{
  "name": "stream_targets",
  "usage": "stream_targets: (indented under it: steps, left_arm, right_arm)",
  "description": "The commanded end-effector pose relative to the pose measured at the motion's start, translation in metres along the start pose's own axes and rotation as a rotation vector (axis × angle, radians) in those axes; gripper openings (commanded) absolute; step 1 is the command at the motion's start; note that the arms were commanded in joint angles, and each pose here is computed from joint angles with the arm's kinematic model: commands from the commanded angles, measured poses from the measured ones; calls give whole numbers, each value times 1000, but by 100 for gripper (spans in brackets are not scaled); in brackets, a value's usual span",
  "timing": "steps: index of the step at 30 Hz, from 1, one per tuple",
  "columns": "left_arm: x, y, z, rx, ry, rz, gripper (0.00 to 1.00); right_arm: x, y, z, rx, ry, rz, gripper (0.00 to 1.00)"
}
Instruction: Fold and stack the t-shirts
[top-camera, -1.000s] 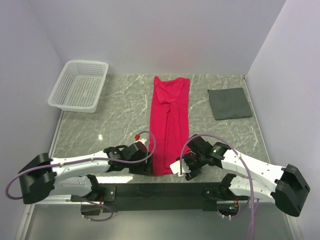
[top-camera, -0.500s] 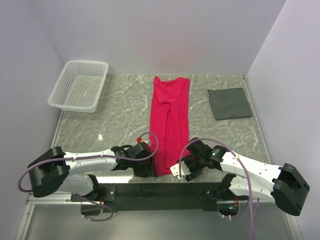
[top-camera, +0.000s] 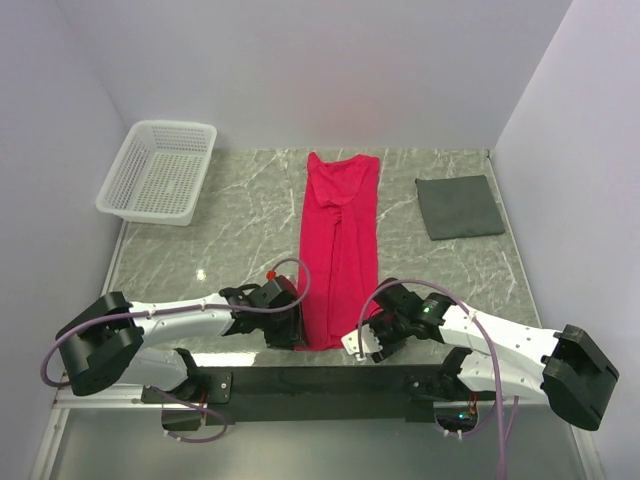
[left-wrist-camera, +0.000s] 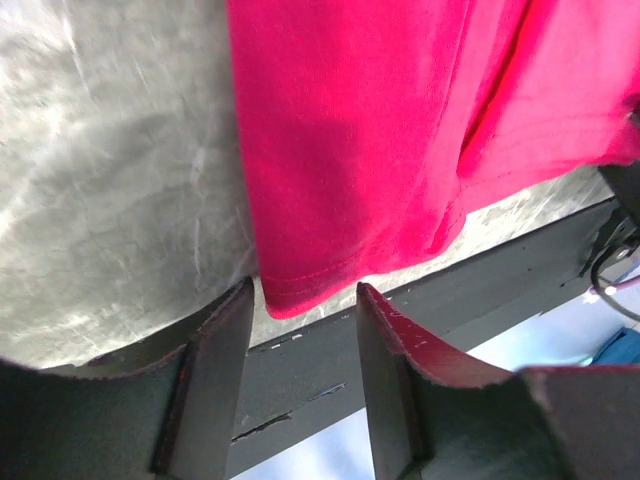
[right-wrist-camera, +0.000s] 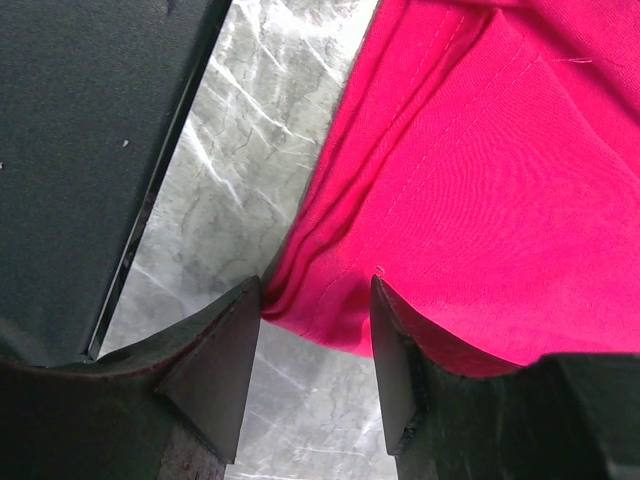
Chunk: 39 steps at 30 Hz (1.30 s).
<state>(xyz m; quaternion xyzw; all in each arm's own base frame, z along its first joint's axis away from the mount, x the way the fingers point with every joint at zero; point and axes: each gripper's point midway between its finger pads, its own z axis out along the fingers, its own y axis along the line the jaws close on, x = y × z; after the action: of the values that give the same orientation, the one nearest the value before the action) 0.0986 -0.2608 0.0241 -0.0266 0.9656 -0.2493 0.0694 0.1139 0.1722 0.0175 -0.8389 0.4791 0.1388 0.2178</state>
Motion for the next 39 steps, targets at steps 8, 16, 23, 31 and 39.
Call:
stream_targets:
  steps: [8,16,23,31,39]
  left_arm:
    - [-4,17,7,-51,16,-5,51]
    - [-10,9,14,-23,40,21,20]
    - [-12,5,16,1,51,30,2]
    - [-23,-16,3,99,40,71,1]
    - [-50,-29,-22,200,36,49,1]
  right_arm:
    - [-1,-4,3,14,-1,-21,50]
    - [-1,-4,3,-10,9,-22,43]
    - [0,-4,4,-15,17,-16,25]
    - [-4,-2,2,-40,11,15,5]
    - [-40,-17,-29,-36,-152,171,0]
